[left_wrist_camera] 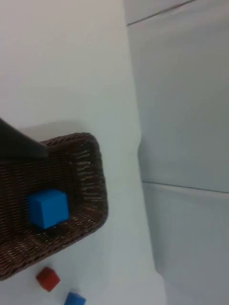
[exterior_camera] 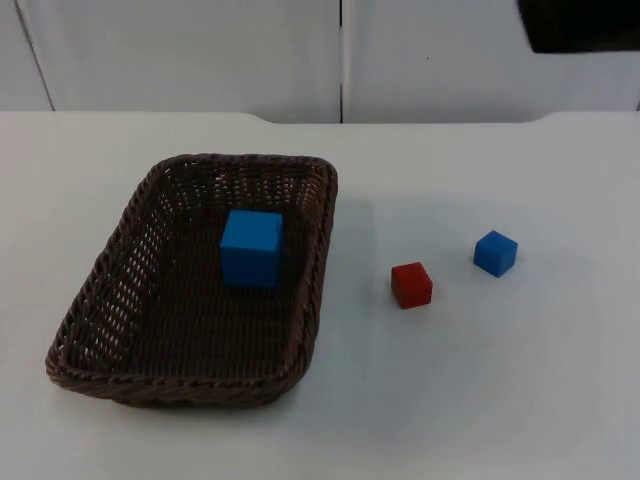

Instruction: Pick up the basket with the left hand and place the largest block into the basket with the right hand.

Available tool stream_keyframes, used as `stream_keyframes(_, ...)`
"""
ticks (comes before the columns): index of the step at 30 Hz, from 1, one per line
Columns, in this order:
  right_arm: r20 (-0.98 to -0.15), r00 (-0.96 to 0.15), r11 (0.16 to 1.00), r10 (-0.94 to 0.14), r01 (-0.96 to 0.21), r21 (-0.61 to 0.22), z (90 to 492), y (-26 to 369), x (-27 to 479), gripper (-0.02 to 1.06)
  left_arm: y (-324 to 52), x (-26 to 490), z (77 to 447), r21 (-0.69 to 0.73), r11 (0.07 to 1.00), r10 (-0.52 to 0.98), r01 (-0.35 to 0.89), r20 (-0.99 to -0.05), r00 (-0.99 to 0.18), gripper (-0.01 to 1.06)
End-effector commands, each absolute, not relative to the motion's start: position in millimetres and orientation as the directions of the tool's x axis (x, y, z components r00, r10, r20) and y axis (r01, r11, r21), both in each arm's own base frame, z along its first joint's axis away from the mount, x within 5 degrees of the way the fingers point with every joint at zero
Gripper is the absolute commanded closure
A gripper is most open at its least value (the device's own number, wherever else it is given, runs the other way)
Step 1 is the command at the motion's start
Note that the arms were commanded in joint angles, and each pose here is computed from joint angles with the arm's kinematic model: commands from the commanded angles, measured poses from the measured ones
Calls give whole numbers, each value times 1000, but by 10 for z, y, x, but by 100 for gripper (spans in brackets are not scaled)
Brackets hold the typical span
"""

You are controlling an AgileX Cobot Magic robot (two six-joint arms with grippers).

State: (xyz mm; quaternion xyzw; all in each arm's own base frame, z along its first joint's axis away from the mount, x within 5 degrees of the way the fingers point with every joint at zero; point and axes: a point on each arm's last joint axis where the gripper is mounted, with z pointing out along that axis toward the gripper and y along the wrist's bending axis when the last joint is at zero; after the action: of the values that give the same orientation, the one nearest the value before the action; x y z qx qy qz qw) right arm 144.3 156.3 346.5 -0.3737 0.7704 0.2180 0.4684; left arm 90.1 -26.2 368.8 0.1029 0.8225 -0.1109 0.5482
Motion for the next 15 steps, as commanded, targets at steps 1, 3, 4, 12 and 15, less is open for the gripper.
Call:
stream_keyframes(1, -894, -272, 628, -357, -778, -14, 3476, 1505, 1387, 27, -267, 823, 3705, -65, 955, 36, 289, -943, -332, 18)
stream_keyframes(3, -895, -270, 627, -355, -779, -14, 3468, 1468, 1349, 27, -273, 773, 3716, -59, 955, 39, 292, -947, -318, 18)
stream_keyframes(4, -897, -267, 627, -352, -778, -14, 3454, 1437, 1319, 27, -275, 715, 3731, -48, 955, 43, 293, -954, -298, 18)
stream_keyframes(12, -928, -209, 630, -308, -776, -34, 3452, 1190, 1080, 27, -255, 389, 3746, 14, 968, 69, 252, -975, -209, 18)
stream_keyframes(15, -935, -185, 631, -303, -774, -51, 3448, 1122, 1021, 27, -247, 333, 3690, -4, 972, 49, 235, -975, -219, 18)
